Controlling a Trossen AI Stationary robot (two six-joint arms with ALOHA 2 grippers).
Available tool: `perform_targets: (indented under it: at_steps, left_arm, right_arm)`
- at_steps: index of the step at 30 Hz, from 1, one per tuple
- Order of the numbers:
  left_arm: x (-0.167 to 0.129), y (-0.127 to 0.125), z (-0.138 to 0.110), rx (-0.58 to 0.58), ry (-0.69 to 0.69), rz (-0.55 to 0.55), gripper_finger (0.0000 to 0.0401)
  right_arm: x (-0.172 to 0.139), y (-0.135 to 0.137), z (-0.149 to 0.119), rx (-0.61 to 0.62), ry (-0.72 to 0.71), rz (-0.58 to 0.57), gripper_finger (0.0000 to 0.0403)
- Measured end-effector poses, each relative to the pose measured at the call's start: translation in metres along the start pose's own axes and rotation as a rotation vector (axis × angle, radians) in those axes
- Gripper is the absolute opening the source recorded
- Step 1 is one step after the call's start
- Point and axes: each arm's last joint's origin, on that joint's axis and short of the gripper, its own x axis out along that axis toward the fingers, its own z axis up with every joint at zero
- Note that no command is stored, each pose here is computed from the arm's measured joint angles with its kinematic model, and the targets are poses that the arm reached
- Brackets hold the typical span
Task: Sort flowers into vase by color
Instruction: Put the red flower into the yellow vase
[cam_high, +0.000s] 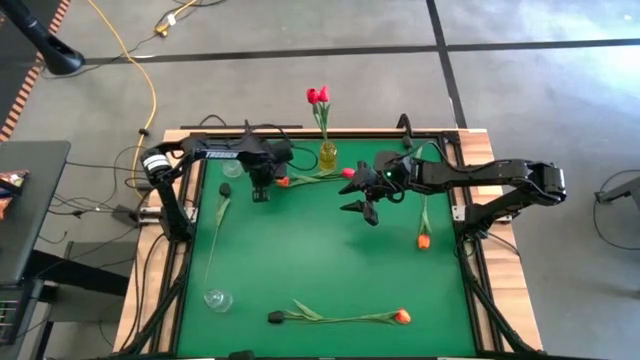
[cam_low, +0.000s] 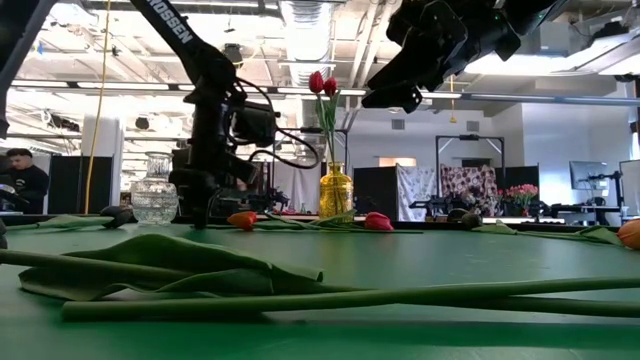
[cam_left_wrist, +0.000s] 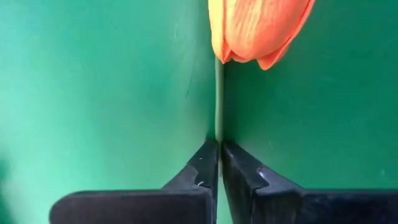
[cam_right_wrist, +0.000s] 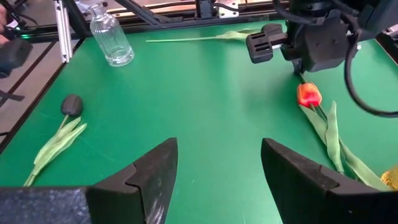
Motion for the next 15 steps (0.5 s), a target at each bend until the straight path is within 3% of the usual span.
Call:
perform_targets:
  at_steps: [3, 8, 15]
  left_arm:
    - [-0.008, 0.000, 0.000, 0.015, 0.040, 0.012, 0.0001]
    - [-0.041, -0.001, 0.003, 0.029, -0.011, 0.086, 0.0000]
    - [-0.091, -0.007, 0.001, 0.037, -0.161, 0.174, 0.0000]
  right_arm:
    - [0.000, 0.000, 0.000, -0.002, 0.000, -0.001, 0.0259]
    - [0.000, 0.000, 0.000, -0.003, -0.004, -0.001, 0.0259]
    - [0.000, -0.001, 0.001, 0.017, -0.009, -0.022, 0.0259]
